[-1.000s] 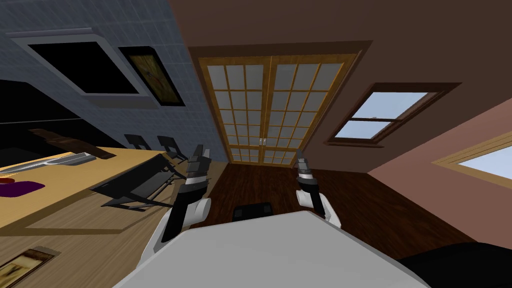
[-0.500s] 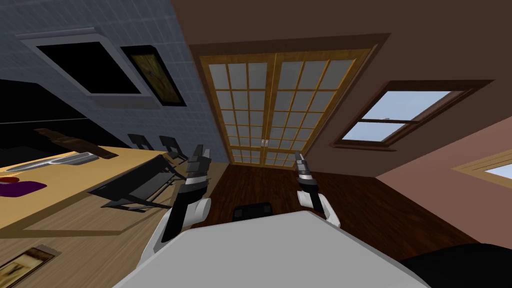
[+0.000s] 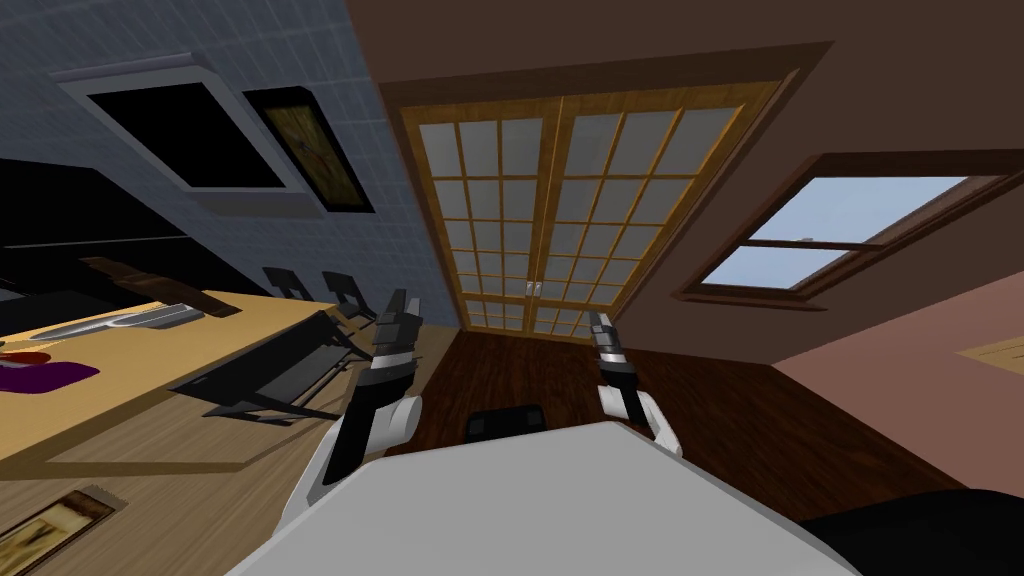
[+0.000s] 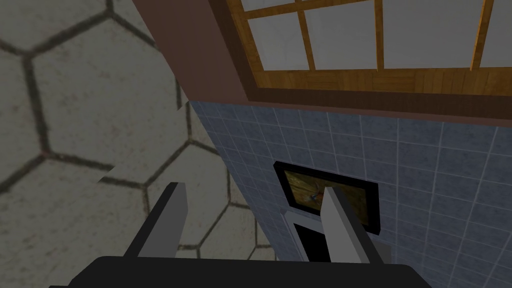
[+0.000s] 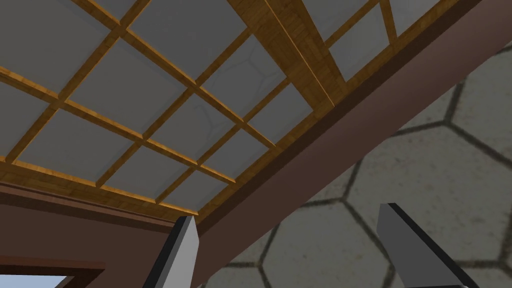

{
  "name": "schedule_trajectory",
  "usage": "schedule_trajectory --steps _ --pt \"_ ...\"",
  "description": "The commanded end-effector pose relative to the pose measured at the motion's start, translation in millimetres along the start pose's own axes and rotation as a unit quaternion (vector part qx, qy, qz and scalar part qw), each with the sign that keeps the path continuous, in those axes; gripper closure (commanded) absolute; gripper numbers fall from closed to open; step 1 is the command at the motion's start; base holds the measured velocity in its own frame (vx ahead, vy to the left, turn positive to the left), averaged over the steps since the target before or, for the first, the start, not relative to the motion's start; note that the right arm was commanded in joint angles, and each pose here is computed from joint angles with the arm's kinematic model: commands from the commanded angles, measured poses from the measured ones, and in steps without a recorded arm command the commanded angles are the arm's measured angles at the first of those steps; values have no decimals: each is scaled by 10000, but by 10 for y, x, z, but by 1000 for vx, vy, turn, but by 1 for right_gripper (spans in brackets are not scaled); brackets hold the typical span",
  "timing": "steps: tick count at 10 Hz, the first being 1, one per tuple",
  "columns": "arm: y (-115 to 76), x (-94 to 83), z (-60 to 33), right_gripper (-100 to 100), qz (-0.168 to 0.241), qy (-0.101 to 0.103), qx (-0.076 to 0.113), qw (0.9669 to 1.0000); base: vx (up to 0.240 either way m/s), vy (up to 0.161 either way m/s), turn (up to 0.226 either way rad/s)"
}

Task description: Pull the door open

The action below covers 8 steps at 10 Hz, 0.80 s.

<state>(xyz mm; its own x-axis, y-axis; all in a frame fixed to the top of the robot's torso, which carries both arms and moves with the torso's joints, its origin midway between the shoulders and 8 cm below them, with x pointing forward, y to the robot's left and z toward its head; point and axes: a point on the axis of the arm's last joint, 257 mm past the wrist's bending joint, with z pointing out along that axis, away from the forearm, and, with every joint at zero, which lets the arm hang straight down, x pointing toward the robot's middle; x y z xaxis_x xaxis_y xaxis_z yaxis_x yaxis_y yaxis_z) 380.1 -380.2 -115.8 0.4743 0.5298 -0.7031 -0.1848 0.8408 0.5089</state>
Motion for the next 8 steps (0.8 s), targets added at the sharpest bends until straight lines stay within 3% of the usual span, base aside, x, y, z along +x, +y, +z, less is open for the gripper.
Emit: schedule_trajectory --steps 1,4,8 --pt "-116 48 -42 -100 -238 62 99 9996 100 14 51" --pt "-346 129 -134 -100 -645 185 285 9973 95 18 44" --pt "-643 235 -278 -100 -1151 360 535 9913 107 2 50"
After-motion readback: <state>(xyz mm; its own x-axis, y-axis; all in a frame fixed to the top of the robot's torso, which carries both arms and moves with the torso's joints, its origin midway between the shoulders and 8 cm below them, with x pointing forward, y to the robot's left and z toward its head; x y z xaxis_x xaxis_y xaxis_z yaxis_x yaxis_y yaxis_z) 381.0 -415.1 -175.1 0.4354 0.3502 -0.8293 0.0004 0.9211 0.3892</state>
